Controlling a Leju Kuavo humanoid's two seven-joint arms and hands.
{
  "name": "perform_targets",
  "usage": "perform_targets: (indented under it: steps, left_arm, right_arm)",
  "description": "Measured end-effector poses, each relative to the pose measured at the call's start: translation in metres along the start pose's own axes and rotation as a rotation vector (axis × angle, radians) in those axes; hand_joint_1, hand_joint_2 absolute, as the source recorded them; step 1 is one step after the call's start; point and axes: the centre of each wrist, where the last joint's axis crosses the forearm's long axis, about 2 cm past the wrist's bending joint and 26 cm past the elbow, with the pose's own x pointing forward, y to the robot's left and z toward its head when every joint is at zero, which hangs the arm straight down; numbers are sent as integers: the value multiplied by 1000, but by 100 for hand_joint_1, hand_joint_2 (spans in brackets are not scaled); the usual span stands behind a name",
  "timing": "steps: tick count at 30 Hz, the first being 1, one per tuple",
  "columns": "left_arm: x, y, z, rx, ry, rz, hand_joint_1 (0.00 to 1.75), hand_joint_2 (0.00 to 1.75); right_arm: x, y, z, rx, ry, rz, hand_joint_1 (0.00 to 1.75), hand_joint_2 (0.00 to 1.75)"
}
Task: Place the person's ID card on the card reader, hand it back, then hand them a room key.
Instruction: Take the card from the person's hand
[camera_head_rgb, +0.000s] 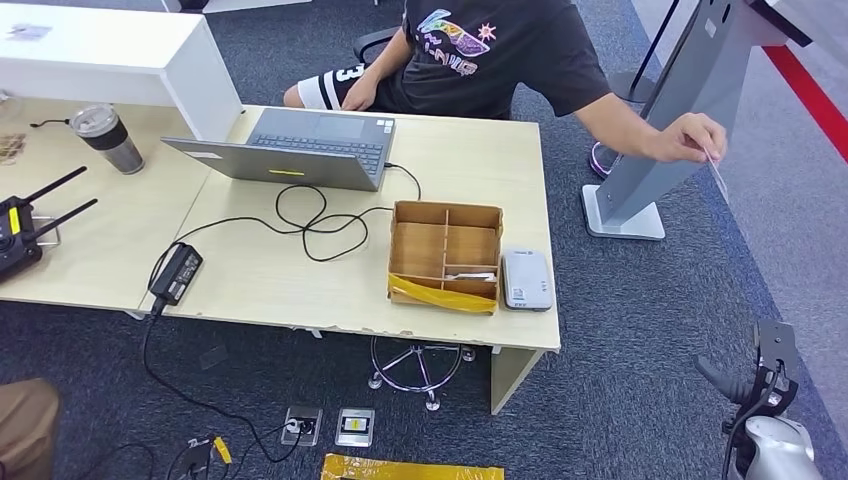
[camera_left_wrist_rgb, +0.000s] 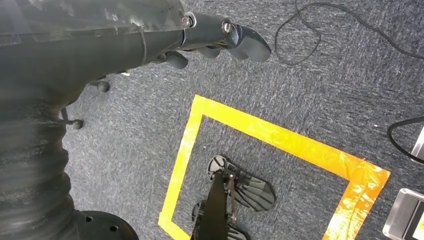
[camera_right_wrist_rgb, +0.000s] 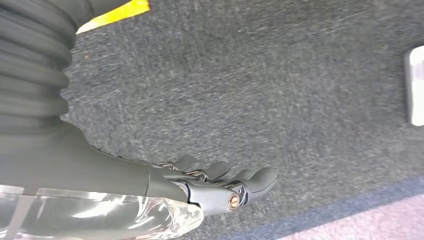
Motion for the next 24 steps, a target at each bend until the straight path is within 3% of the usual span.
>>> perform_targets:
  steps: [2,6,9,15,24]
  left_arm:
    - [-1,0,0,6,-9,1,0,175]
    - [0,0,0,16,-28,4,0,175]
    - [-1,0,0,18,-27,4,0,175]
    - [-2,-1,0,23,-29,-1,0,175]
    - [-3,-2,0,25,-36,-6,0,175]
  right_arm:
    - [12,-2,-5,-17,-86,8,0,175]
    - [75,-17,-25,-71,-249,4,0,175]
    - [103,-25,-31,-98,-322,-9,0,175]
    - [134,-31,-34,-131,-437,-10,0,175]
    - [154,-33,-32,-153,-528,-7,0,175]
